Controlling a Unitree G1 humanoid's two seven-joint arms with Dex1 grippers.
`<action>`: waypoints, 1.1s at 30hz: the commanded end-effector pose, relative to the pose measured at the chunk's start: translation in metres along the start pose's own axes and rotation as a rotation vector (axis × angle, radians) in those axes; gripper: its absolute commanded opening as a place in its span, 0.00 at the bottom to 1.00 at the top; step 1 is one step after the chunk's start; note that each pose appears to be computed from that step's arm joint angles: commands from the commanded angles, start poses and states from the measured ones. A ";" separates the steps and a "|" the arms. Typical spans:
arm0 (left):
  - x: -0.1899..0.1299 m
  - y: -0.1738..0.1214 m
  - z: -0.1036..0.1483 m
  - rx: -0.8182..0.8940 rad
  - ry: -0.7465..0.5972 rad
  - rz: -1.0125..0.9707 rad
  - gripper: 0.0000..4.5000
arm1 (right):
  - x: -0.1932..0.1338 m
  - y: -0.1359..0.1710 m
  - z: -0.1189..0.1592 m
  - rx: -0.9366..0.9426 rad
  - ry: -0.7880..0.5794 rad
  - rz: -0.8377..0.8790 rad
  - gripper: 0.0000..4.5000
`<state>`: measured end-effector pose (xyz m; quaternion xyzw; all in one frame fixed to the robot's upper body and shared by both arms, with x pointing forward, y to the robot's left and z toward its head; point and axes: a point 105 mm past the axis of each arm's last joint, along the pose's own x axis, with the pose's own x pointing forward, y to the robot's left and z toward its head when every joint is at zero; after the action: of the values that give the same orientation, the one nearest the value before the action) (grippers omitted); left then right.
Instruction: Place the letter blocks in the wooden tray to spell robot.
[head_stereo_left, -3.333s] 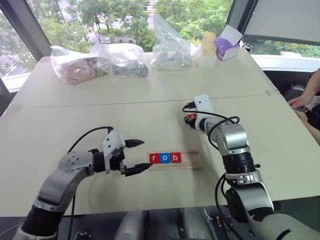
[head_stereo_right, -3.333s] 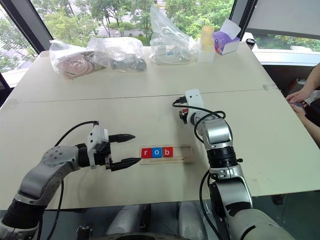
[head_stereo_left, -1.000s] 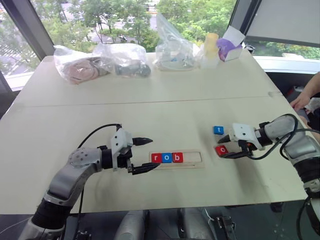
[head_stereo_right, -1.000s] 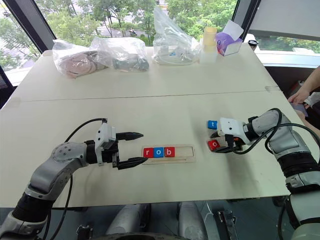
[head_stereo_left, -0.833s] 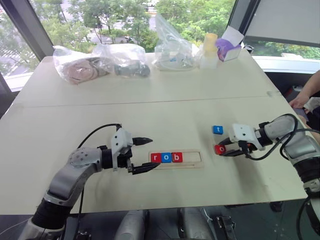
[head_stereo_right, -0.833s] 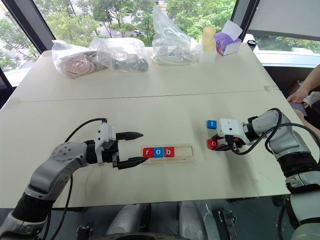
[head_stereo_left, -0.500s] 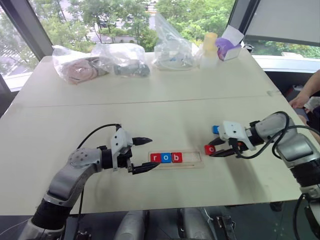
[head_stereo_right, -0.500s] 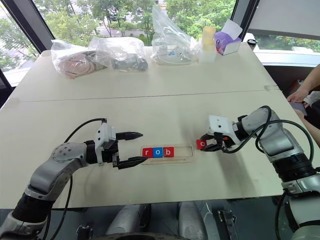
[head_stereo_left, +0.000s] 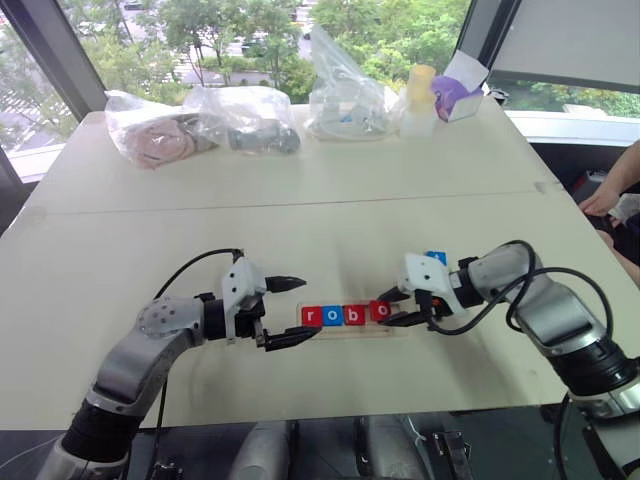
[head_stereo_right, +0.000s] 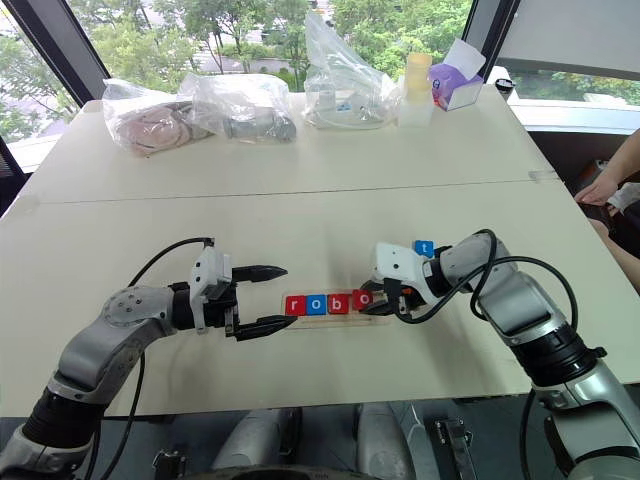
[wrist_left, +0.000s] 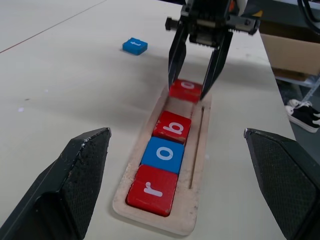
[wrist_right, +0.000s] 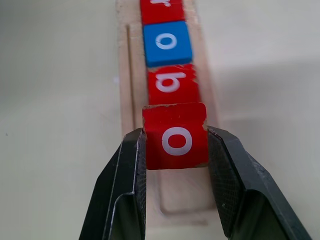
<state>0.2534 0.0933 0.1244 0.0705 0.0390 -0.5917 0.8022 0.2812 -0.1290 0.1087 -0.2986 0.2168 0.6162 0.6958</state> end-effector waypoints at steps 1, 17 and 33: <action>-0.003 -0.001 0.011 0.032 -0.023 0.000 1.00 | 0.000 0.001 0.008 -0.037 -0.013 -0.010 0.25; -0.003 -0.001 0.010 0.028 -0.024 0.011 1.00 | 0.007 0.002 0.006 -0.042 -0.004 -0.012 0.69; 0.000 -0.002 0.009 0.026 -0.028 0.011 1.00 | 0.003 -0.017 0.009 -0.073 -0.012 -0.104 0.99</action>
<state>0.2546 0.0933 0.1249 0.0702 0.0375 -0.5847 0.8073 0.2912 -0.1242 0.1060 -0.3162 0.2003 0.5969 0.7097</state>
